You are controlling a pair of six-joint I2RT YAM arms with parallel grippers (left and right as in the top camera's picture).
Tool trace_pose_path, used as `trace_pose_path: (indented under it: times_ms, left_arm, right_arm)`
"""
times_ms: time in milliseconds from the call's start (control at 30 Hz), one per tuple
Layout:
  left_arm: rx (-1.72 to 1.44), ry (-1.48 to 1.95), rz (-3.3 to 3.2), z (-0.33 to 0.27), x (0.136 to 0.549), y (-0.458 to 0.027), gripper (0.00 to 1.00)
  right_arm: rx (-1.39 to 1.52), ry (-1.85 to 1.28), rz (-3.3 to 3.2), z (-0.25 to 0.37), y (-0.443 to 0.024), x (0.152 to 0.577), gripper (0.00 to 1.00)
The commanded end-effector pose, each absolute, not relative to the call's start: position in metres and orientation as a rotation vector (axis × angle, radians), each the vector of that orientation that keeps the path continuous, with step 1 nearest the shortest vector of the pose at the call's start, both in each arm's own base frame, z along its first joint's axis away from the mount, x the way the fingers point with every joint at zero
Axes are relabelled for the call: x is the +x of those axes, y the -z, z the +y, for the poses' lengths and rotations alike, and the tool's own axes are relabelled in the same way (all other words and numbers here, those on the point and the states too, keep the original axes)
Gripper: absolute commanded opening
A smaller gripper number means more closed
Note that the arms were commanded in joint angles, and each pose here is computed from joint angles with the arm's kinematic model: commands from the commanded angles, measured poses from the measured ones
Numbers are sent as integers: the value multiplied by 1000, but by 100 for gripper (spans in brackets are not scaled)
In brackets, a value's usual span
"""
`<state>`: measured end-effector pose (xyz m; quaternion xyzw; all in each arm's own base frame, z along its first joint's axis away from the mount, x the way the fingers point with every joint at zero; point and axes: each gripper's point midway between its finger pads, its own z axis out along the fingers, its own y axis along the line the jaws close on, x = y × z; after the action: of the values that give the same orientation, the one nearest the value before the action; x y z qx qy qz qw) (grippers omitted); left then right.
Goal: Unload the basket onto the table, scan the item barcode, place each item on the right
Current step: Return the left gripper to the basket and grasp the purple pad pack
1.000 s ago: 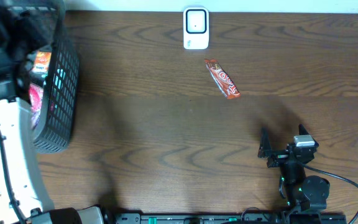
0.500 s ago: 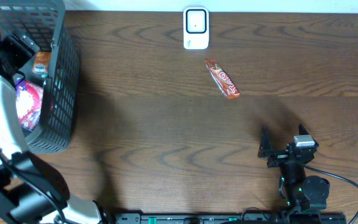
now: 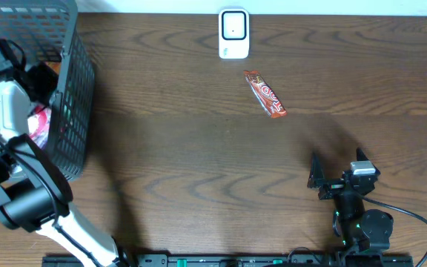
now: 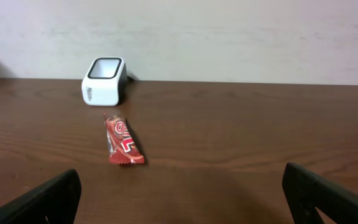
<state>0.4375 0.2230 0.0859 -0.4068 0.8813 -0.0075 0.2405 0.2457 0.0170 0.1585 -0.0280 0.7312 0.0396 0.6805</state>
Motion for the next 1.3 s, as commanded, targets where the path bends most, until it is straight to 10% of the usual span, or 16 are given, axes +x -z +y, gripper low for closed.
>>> trace_pose_path:
  times_ms: [0, 667, 1267]
  left_arm:
    - [-1234, -39, 2426, 227, 427, -70, 89]
    - [-1204, -72, 2257, 227, 416, -159, 78]
    - [-1377, -333, 2561, 228, 356, -52, 75]
  right_arm:
    - [-71, -85, 1641, 18, -158, 246, 99]
    - [-71, -85, 1641, 18, -157, 245, 99]
    - [-71, -85, 1641, 18, -158, 246, 99]
